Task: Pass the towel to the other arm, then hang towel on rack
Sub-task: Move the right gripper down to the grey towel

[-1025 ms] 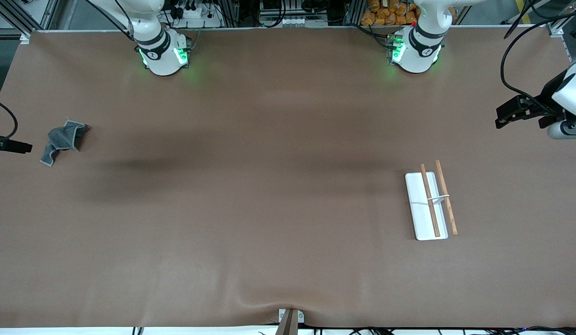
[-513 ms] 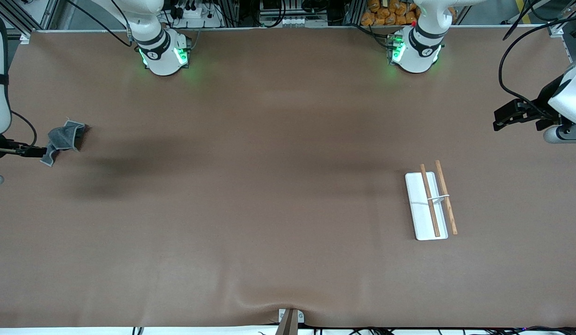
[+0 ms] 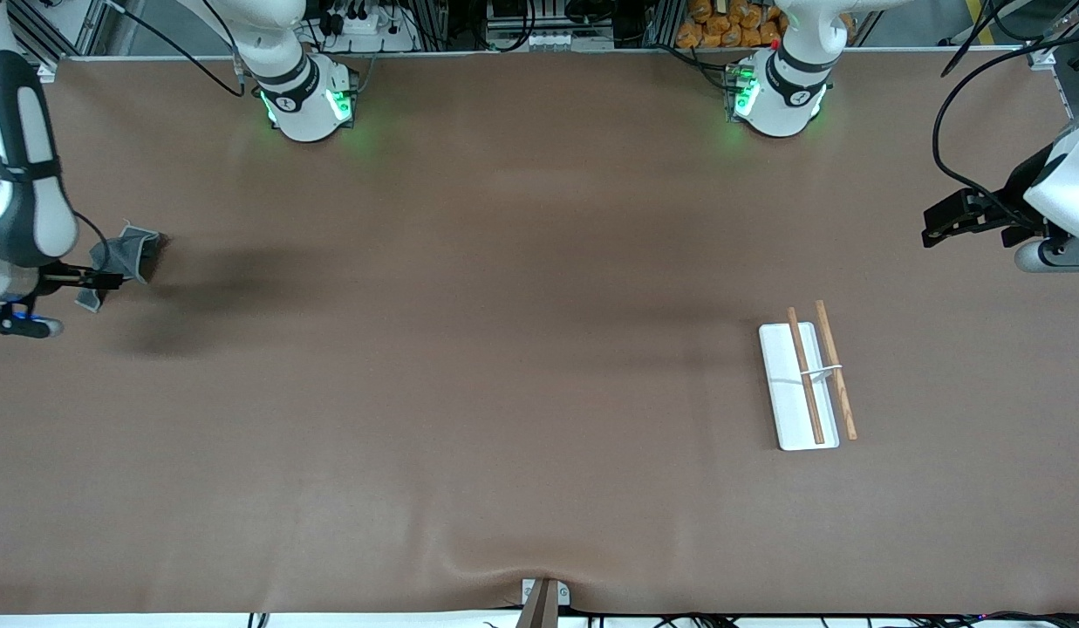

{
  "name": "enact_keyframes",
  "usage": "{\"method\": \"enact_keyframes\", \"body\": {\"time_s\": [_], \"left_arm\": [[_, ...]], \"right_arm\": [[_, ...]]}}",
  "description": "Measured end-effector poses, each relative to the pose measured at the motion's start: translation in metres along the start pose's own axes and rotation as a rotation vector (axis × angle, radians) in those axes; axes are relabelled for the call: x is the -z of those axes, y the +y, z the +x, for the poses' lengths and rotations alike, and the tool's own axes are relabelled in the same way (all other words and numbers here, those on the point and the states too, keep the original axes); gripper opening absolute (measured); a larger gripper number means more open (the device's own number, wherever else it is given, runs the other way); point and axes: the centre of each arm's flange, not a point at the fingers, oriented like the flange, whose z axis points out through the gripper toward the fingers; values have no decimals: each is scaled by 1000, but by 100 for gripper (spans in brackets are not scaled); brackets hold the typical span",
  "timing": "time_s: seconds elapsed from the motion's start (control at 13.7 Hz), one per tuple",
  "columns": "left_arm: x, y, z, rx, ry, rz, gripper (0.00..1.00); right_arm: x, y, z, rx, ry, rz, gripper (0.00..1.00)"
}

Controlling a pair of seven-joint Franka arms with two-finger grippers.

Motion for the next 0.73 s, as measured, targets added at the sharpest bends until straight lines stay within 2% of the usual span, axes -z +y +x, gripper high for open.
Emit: {"method": "enact_keyframes", "body": {"time_s": [0.37,0.51,0.59,0.66,0.73], "left_arm": [[-3,0,2,0,-4,0,100],[-3,0,2,0,-5,0,100],[-3,0,2,0,-5,0,100],[-3,0,2,0,-5,0,100],[-3,0,2,0,-5,0,100]], "right_arm": [[-46,15,0,-9,-33,2,95],[-55,20,-1,-1,-32,-15,82],[-62,21,-2,-1,-29,-14,81],[-69,21,-3,0,-27,-11,75],[-75,19,-5,3,-28,-9,75]]}}
